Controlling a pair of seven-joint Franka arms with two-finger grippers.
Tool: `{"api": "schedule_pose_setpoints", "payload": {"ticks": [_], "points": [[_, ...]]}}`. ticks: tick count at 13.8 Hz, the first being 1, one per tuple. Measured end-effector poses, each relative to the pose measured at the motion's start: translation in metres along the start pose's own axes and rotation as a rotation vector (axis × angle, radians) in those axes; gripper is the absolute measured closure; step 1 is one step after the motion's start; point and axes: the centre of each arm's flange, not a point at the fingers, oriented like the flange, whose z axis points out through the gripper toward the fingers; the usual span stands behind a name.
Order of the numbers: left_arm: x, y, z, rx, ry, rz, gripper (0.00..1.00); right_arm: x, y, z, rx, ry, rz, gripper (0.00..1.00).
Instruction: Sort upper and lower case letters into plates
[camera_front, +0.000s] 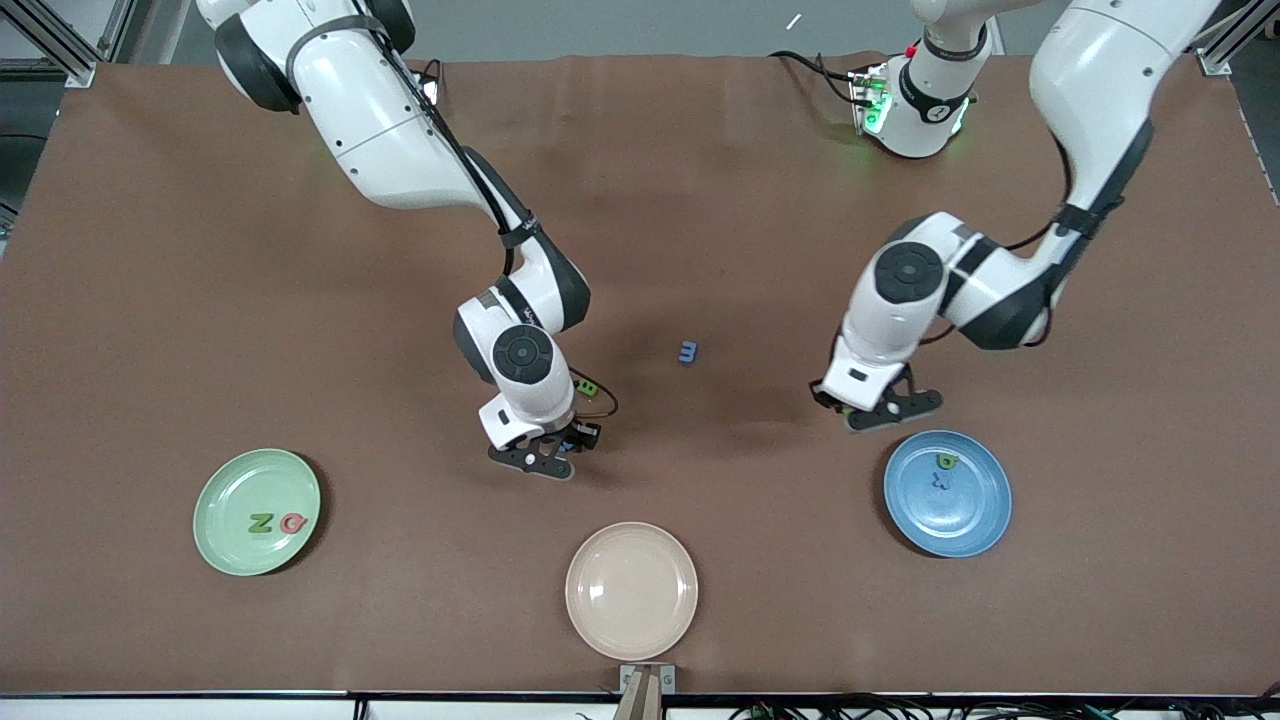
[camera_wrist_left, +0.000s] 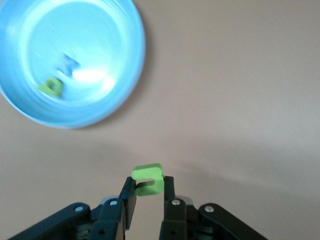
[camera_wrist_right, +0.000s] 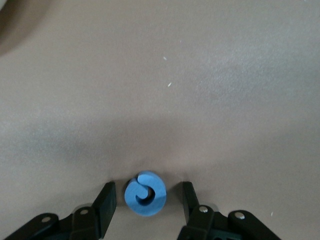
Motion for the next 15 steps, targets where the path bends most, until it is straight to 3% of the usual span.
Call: {"api": "schedule_pose_setpoints", "payload": {"ticks": [2,6,9,15], "points": [[0.032,-0.038,0.004,0.003,0.005,-0.020,0.74,0.001,0.000,-0.003,0.000,0.000,0.004,0.64],[0.064,-0.090,0.029,0.011,-0.023,-0.027,0.74,0.010,0.007,-0.003,-0.006,0.007,0.019,0.65],[0.069,-0.096,0.054,-0.001,-0.060,-0.038,0.74,0.029,0.021,-0.011,-0.013,0.016,0.037,0.65],[0.082,-0.128,0.083,0.022,-0.085,-0.076,0.74,0.141,0.153,-0.072,-0.073,-0.024,-0.120,0.65]]}}
